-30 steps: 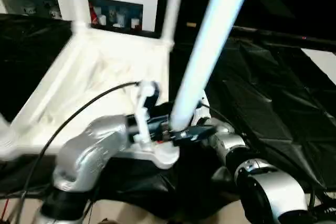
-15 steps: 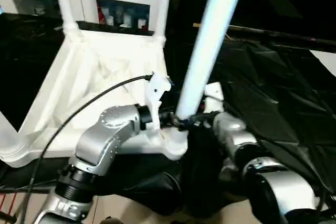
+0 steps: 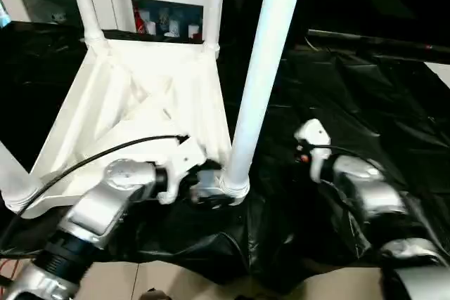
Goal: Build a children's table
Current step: Rotate table base
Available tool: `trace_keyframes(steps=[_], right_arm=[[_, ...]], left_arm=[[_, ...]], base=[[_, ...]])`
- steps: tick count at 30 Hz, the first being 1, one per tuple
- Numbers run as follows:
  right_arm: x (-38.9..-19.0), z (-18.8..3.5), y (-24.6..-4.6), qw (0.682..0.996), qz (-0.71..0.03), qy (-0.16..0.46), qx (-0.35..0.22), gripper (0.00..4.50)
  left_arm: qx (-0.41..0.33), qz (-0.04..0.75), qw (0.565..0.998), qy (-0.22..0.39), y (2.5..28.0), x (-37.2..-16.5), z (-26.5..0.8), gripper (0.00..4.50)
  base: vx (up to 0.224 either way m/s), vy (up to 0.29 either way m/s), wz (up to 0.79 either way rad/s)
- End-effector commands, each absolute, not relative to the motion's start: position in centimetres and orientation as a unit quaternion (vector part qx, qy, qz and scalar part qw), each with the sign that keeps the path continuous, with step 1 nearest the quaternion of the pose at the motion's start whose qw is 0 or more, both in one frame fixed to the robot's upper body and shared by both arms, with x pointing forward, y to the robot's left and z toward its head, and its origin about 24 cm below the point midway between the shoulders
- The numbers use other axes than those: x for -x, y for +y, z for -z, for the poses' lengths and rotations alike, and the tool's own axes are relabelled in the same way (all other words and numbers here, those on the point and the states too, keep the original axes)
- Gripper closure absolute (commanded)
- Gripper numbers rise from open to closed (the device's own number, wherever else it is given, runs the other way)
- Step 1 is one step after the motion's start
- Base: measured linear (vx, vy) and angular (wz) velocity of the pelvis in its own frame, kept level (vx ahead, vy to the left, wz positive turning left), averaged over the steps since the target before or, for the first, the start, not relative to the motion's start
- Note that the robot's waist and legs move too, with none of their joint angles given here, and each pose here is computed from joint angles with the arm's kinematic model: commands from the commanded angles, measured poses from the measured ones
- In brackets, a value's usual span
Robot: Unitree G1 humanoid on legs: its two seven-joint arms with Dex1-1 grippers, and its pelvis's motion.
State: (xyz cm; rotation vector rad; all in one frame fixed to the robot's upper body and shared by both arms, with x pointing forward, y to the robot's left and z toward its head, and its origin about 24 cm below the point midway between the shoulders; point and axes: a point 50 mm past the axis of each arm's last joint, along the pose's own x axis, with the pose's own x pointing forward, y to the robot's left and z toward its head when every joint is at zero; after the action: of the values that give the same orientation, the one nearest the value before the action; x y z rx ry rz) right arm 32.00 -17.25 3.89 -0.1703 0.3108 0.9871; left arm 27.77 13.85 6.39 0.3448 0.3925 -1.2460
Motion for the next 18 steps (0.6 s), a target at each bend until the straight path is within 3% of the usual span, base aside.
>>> trace_keyframes(steps=[1, 4, 6, 9, 12, 18], right_arm=[[-31.4, -4.8, -17.5, 0.842, -0.508, 0.155, 0.098, 0.79], [-31.0, -5.2, -17.7, 0.830, -0.522, 0.161, 0.108, 0.79], [-30.7, -5.5, -17.8, 0.825, -0.531, 0.164, 0.107, 0.79], [-30.3, -5.8, -17.8, 0.817, -0.541, 0.168, 0.105, 0.79], [-29.7, -5.8, -17.7, 0.804, -0.558, 0.181, 0.103, 0.79], [-29.5, -5.9, -17.9, 0.801, -0.560, 0.187, 0.102, 0.79]], left_arm=[[-0.186, 0.593, 0.760, 0.189, 14.2, -28.0, -6.6, 0.51], [-0.190, 0.596, 0.755, 0.195, 14.9, -28.1, -6.7, 0.63], [-0.197, 0.594, 0.754, 0.199, 15.4, -28.3, -6.7, 0.98], [-0.200, 0.597, 0.750, 0.202, 15.9, -28.6, -6.7, 1.02], [-0.183, 0.606, 0.745, 0.208, 16.2, -28.9, -6.6, 1.45], [-0.188, 0.606, 0.742, 0.214, 16.4, -29.3, -6.4, 1.88]], base=[[0.000, 0.000, 0.00], [0.000, 0.000, 0.00], [0.000, 0.000, 0.00], [0.000, 0.000, 0.00], [0.000, 0.000, 0.00], [0.000, 0.000, 0.00]])
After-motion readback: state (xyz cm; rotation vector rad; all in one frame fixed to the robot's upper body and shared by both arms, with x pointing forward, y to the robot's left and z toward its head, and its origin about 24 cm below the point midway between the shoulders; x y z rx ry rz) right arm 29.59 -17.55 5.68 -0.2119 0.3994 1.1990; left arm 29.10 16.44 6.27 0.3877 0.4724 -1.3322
